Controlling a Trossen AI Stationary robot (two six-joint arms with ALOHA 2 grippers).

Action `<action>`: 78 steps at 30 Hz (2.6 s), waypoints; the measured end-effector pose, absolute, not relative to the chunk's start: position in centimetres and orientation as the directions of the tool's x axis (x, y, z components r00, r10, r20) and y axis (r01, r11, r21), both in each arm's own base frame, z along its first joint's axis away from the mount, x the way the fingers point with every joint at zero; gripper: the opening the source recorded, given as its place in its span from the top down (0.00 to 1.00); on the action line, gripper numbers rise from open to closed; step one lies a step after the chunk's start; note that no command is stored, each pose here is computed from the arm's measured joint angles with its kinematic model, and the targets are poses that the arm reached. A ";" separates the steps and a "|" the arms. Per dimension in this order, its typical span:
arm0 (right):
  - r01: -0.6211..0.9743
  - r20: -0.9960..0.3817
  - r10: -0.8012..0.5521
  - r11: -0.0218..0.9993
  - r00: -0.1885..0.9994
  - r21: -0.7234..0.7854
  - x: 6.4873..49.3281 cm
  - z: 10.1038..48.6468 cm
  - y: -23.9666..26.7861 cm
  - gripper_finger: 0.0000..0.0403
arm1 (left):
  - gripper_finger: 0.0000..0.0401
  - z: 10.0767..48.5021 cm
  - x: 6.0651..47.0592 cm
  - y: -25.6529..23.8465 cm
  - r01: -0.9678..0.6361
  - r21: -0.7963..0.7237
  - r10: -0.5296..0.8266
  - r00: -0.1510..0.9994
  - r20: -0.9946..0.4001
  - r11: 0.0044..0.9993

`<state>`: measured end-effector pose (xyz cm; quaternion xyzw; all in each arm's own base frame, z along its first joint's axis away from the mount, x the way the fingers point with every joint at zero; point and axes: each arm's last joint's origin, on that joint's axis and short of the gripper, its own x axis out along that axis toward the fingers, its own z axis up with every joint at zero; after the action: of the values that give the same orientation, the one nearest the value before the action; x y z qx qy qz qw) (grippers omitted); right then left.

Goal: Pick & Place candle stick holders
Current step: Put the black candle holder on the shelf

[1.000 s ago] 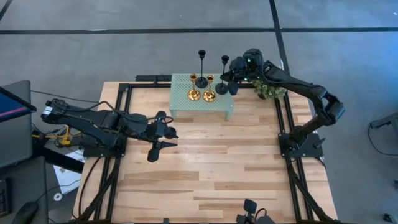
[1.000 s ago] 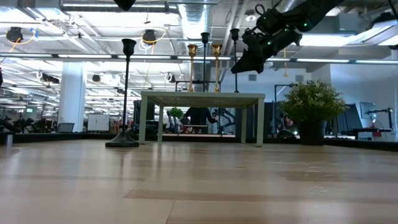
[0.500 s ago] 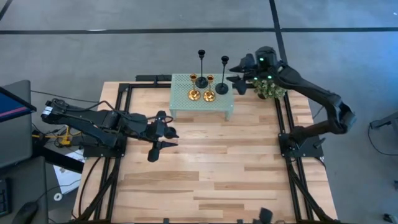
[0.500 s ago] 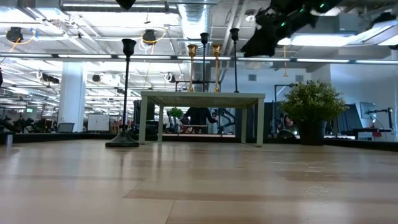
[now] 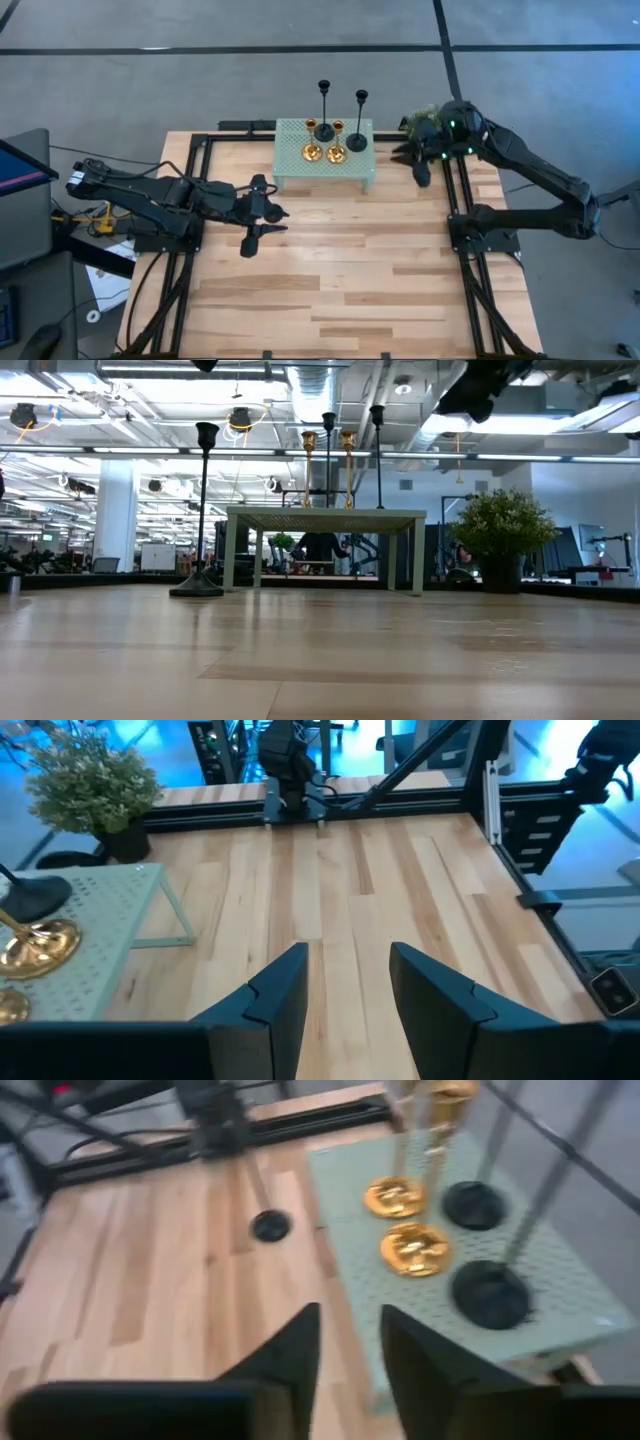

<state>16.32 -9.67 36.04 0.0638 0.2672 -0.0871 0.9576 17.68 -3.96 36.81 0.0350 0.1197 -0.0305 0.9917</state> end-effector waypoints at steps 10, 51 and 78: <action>0.135 -0.471 -0.078 0.987 0.878 0.088 16.9 30.5 -6.4 0.99 | 0.71 36.7 17.4 -3.4 -0.087 0.120 0.114 0.962 -0.247 0.989; 0.105 -0.319 -0.059 0.986 0.946 0.130 18.5 25.0 -4.1 1.00 | 0.99 22.4 13.2 -4.7 -0.356 -0.067 0.273 0.812 -0.517 0.932; 0.107 -0.339 -0.056 0.985 0.939 0.132 18.4 24.8 -4.0 1.00 | 0.47 19.3 16.3 -4.9 -0.473 0.081 0.444 0.738 -0.507 0.877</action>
<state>18.44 -4.04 24.79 0.0743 0.1696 -0.0416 0.9818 16.31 -4.92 19.25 -0.0268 0.2652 0.2461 0.9319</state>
